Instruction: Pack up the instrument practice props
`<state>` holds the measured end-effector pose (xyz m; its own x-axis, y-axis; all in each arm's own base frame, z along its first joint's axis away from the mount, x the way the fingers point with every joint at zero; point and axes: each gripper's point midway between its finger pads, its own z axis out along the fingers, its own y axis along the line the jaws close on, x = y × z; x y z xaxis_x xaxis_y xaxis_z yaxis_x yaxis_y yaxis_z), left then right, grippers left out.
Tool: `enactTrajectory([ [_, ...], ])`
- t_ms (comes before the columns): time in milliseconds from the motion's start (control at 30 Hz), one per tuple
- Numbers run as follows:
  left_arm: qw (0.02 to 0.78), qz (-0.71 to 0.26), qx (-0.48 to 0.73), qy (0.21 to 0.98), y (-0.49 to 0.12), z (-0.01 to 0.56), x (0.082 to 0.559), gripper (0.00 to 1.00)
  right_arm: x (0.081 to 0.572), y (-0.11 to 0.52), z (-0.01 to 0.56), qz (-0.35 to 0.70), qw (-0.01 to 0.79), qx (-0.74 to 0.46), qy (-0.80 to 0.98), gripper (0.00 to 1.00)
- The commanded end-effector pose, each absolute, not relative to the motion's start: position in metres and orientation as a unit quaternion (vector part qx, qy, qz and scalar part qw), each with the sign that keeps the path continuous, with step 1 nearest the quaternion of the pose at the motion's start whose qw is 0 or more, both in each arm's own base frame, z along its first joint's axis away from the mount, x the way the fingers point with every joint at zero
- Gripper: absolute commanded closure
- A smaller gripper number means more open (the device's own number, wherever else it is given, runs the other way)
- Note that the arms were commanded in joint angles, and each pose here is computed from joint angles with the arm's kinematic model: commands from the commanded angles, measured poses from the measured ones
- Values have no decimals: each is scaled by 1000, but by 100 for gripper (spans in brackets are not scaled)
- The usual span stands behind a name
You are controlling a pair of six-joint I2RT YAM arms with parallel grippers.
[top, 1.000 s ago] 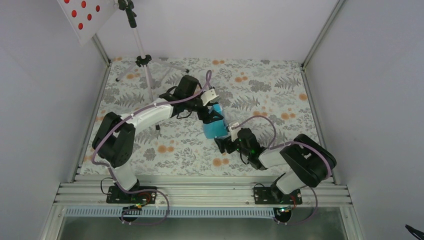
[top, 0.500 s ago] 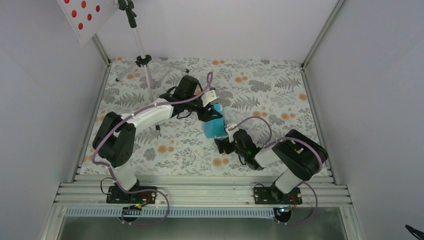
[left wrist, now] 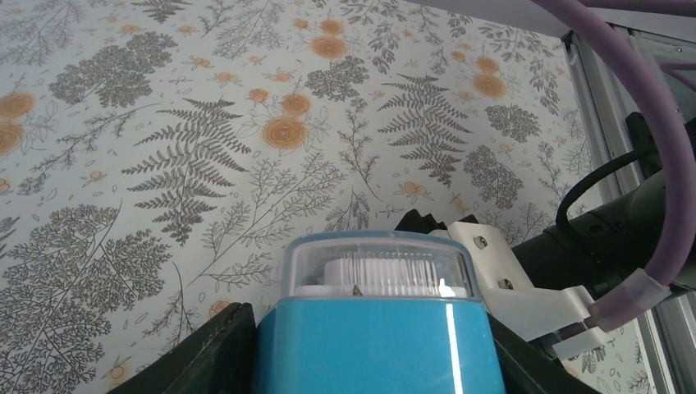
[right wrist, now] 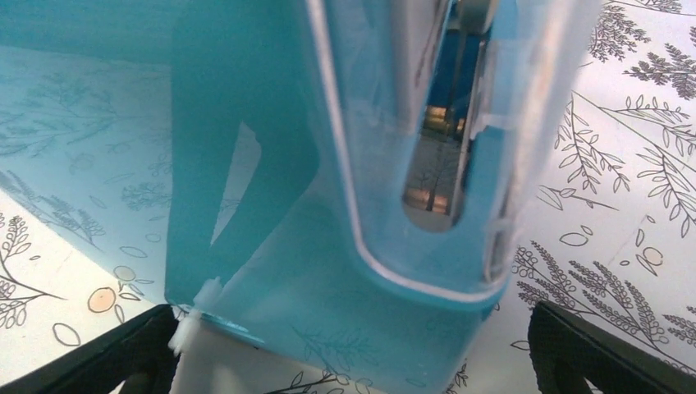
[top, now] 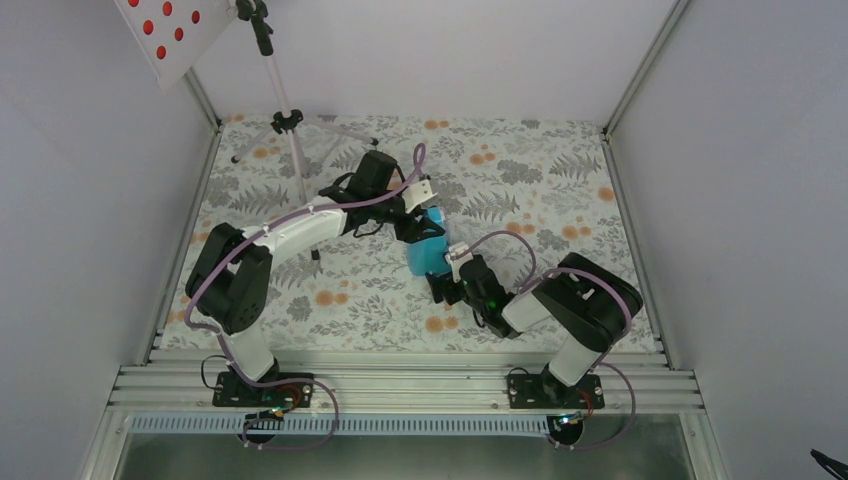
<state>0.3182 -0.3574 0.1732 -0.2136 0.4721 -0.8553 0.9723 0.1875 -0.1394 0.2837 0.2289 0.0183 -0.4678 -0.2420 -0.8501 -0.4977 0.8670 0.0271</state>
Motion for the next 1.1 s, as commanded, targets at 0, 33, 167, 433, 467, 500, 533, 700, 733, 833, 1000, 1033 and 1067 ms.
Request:
enactTrajectory([
  [0, 317, -383, 537, 682, -361, 161, 306, 58, 293, 228, 21, 115, 485, -211, 841, 1],
  [33, 316, -383, 537, 682, -361, 160, 306, 59, 292, 227, 20, 114, 483, -211, 842, 3],
  [167, 311, -383, 537, 684, -361, 157, 306, 60, 292, 225, 18, 111, 480, -208, 845, 24],
  [433, 309, -385, 538, 683, -361, 156, 305, 61, 291, 222, 19, 109, 482, -203, 845, 48],
  [467, 310, -385, 538, 683, -361, 156, 305, 61, 291, 222, 19, 109, 482, -203, 846, 48],
  [500, 310, -385, 538, 683, -361, 157, 305, 61, 291, 222, 19, 110, 482, -203, 845, 48],
  [533, 309, -385, 538, 683, -361, 157, 305, 61, 290, 221, 19, 109, 482, -202, 846, 48],
  [700, 311, -382, 536, 686, -360, 157, 306, 61, 291, 220, 22, 109, 483, -197, 846, 42],
  [733, 313, -379, 536, 686, -360, 157, 308, 61, 291, 219, 23, 110, 484, -193, 846, 38],
  [833, 322, -369, 530, 692, -359, 161, 311, 44, 290, 215, 35, 114, 496, -175, 843, 20],
  [1000, 381, -326, 506, 702, -345, 187, 324, 2, 282, 206, 59, 137, 514, -150, 833, 3],
  [1033, 398, -317, 498, 702, -341, 197, 327, 0, 280, 205, 66, 144, 519, -146, 830, 1],
  [1067, 417, -311, 489, 700, -335, 209, 329, 0, 278, 204, 72, 150, 522, -144, 827, 0],
])
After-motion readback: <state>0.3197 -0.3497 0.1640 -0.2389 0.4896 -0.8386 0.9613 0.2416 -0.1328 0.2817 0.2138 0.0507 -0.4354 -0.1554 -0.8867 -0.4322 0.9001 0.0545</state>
